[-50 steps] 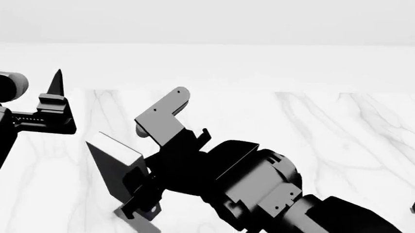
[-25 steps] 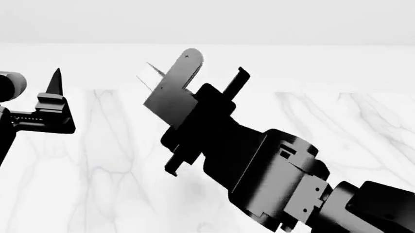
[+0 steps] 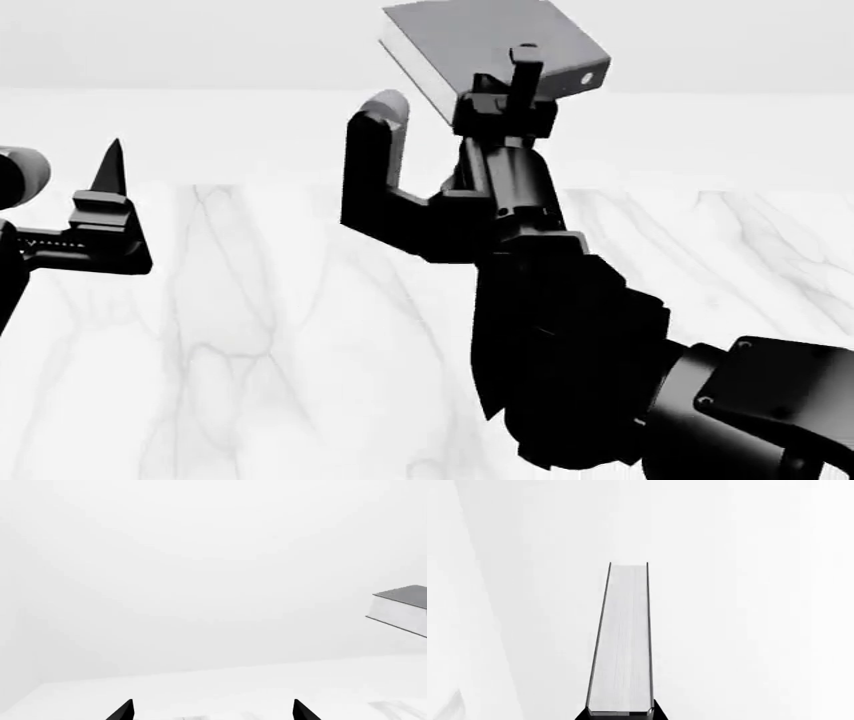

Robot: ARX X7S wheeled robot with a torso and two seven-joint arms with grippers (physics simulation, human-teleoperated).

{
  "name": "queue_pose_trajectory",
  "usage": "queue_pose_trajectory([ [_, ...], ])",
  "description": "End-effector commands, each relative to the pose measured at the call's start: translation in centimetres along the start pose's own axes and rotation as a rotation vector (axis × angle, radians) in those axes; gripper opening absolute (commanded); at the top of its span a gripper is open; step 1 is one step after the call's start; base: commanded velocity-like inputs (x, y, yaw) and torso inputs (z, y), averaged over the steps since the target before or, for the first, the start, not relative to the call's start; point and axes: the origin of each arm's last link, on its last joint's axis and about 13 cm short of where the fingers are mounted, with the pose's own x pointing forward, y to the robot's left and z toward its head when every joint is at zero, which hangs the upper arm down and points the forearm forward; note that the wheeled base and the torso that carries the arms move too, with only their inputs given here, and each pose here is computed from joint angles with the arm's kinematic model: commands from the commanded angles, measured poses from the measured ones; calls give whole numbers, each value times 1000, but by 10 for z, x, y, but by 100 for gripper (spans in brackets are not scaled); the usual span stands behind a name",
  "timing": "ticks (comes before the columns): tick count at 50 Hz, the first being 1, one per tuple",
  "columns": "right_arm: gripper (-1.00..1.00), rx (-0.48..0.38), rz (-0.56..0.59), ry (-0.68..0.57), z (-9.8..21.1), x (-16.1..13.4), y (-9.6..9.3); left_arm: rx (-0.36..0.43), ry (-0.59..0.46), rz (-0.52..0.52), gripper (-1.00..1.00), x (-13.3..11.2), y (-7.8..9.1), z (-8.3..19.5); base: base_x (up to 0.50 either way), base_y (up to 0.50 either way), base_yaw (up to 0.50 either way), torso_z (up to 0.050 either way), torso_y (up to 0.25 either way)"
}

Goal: Pick up the book on the left and place it on top of the shelf.

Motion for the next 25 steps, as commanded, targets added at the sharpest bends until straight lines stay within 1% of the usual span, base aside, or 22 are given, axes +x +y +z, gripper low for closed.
queue_pose_trajectory([
  [1, -100, -252, -206, 106, -21, 23, -36, -1, 1, 2, 100, 0, 1, -1, 0, 0, 0, 0, 0],
  [2, -100, -252, -206, 106, -21, 23, -36, -1, 1, 2, 100, 0, 1, -1, 0, 0, 0, 0, 0],
  [3, -100, -259, -200, 147, -27, 28, -40, -1, 0, 2, 100, 0, 1, -1, 0, 0, 0, 0, 11],
  [5, -100, -304, -220, 192, -35, 34, -44, -2, 0, 2, 100, 0, 1, -1, 0, 0, 0, 0, 0],
  [7, -100, -306, -211, 258, -44, 41, -49, -3, 0, 2, 100, 0, 1, -1, 0, 0, 0, 0, 0],
  [10, -100, -295, -205, 307, -53, 47, -52, -3, 1, 2, 100, 0, 1, -1, 0, 0, 0, 0, 3],
  [11, -100, -294, -195, 360, -62, 47, -52, -3, 1, 3, 100, 0, 1, -2, 0, 0, 0, 0, 0],
  [14, -100, -285, -186, 427, -72, 43, -53, -3, 0, 2, 100, 0, 1, -1, 0, 0, 0, 0, 0],
  [15, -100, -286, -183, 476, -79, 40, -54, -3, 0, 1, 100, 0, 1, -1, 0, 0, 0, 0, 11],
  [18, -100, -316, -187, 533, -88, 35, -56, -3, 1, 0, 100, 0, 1, -1, 0, 0, 0, 0, 0],
  [20, -100, -307, -169, 588, -96, 31, -56, -4, 0, 0, 100, 1, 1, -2, 0, 0, 0, 0, 5],
  [24, -100, -335, -160, 659, -105, 25, -57, -6, -2, 1, 100, 0, 1, -2, 0, 0, 0, 0, 0],
  [25, -100, -342, -151, 702, -110, 21, -58, -7, -2, 1, 100, 0, 1, -2, 0, 0, 0, 0, 0],
])
